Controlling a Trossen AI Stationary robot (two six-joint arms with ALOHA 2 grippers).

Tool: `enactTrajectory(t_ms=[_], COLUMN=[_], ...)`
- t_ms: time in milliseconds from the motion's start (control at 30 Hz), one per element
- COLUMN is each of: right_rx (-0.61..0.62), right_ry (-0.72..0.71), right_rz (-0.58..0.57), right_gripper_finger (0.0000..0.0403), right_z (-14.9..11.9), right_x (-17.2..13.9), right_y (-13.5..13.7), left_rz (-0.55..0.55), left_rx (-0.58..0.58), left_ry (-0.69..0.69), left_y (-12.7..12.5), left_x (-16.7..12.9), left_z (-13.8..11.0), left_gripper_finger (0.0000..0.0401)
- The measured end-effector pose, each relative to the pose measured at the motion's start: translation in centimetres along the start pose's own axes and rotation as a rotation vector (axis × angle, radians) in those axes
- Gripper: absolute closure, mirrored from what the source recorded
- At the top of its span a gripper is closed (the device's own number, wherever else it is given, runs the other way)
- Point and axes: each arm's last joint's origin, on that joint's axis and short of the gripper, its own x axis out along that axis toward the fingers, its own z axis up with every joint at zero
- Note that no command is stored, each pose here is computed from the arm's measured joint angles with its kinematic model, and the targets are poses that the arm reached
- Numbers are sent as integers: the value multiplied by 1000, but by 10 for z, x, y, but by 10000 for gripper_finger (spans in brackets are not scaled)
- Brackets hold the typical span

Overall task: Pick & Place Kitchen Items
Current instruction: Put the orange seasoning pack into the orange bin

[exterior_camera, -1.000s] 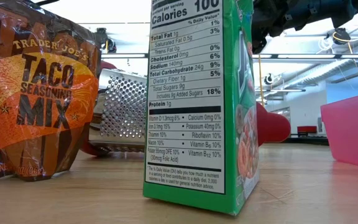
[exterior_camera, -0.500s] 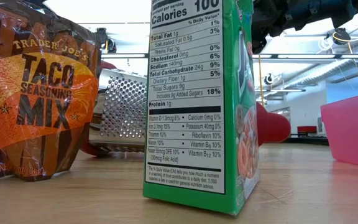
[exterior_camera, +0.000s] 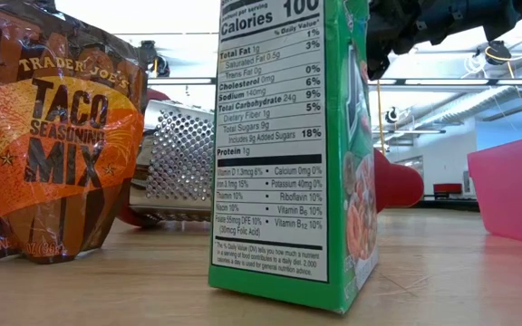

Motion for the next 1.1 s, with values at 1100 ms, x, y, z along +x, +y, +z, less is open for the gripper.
enactTrajectory(t_ms=[1100], right_rx=[0], right_ry=[1], right_rz=[-1], right_gripper_finger=[261], right_z=[0], right_x=[0], right_y=[0], left_rz=[194], left_rx=[26], left_ry=[188], left_y=[-53], left_x=[74], left_z=[26], left_gripper_finger=[171])
